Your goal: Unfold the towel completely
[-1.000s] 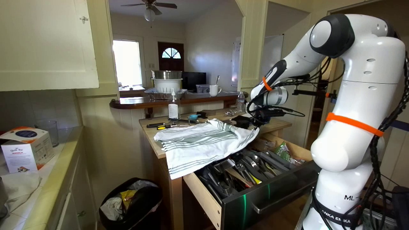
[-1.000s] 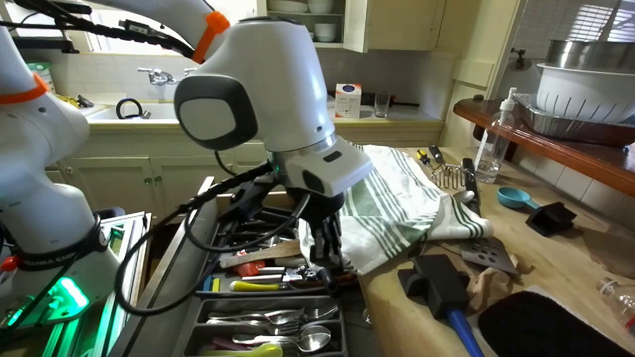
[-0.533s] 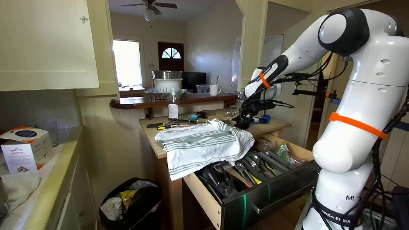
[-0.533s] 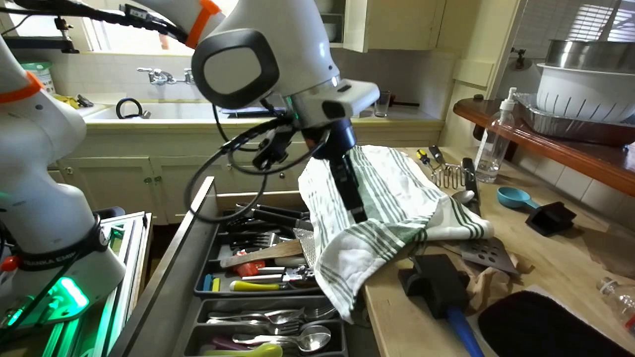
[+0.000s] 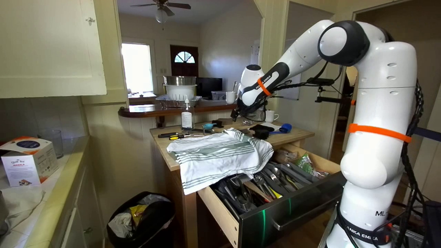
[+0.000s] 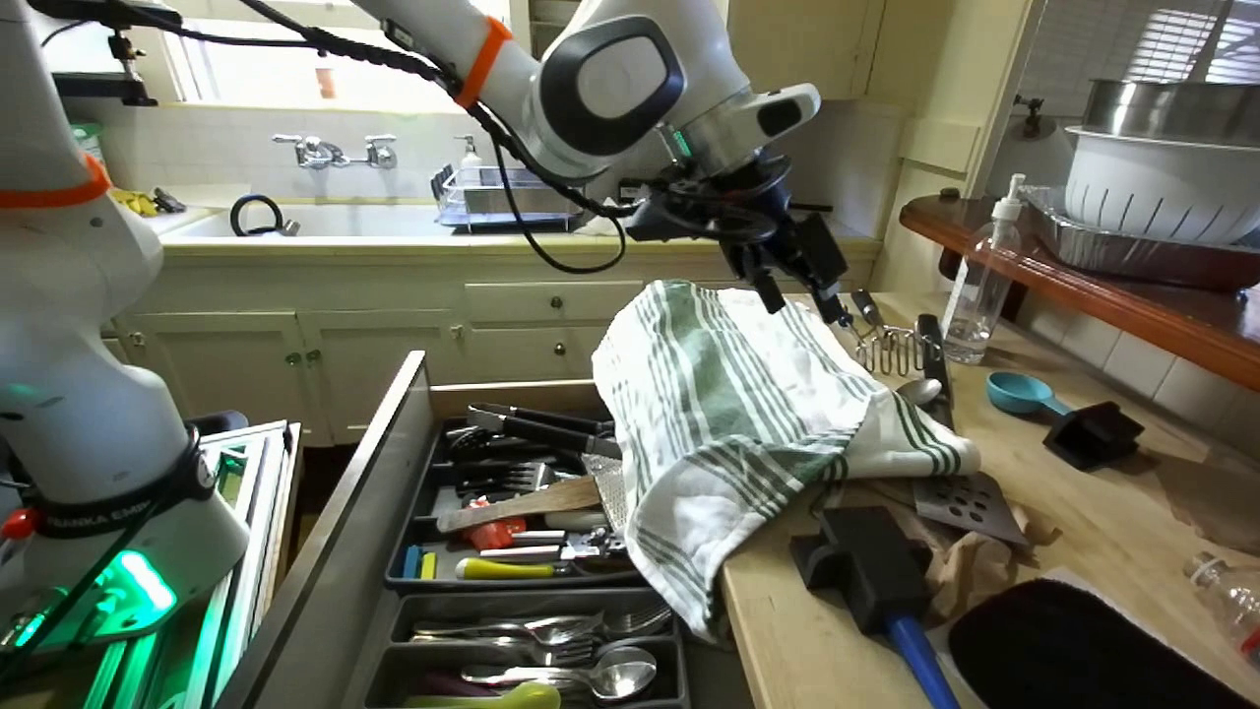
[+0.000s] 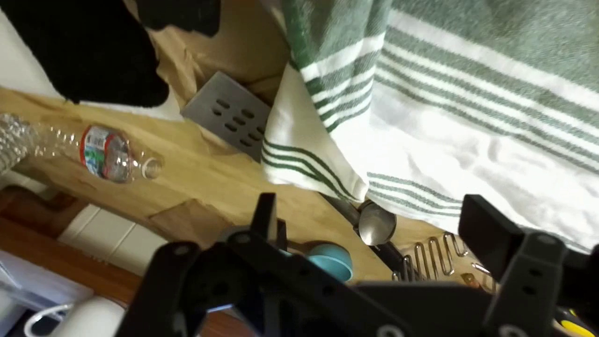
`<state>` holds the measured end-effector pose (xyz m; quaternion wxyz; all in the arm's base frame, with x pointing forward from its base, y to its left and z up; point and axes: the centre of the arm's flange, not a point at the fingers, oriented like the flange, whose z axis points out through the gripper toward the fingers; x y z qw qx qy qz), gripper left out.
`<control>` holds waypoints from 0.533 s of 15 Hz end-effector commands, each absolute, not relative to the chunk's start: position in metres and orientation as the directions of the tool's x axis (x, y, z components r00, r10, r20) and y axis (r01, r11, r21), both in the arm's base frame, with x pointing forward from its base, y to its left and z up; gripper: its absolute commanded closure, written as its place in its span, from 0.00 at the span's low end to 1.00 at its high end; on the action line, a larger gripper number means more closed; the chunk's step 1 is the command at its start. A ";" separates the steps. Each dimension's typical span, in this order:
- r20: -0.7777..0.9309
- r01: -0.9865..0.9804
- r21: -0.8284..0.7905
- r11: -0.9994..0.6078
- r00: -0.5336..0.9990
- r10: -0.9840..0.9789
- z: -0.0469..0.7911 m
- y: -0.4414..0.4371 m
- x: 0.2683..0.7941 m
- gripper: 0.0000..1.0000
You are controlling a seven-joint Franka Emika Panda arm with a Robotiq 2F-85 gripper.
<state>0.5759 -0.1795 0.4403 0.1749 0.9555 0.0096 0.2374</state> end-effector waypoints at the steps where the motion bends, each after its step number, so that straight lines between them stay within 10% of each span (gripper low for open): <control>1: 0.442 -0.046 0.364 -0.930 0.888 0.129 0.437 -0.180 0.588 0.00; 8: 0.412 -0.043 0.404 -0.914 0.901 0.139 0.416 -0.192 0.620 0.00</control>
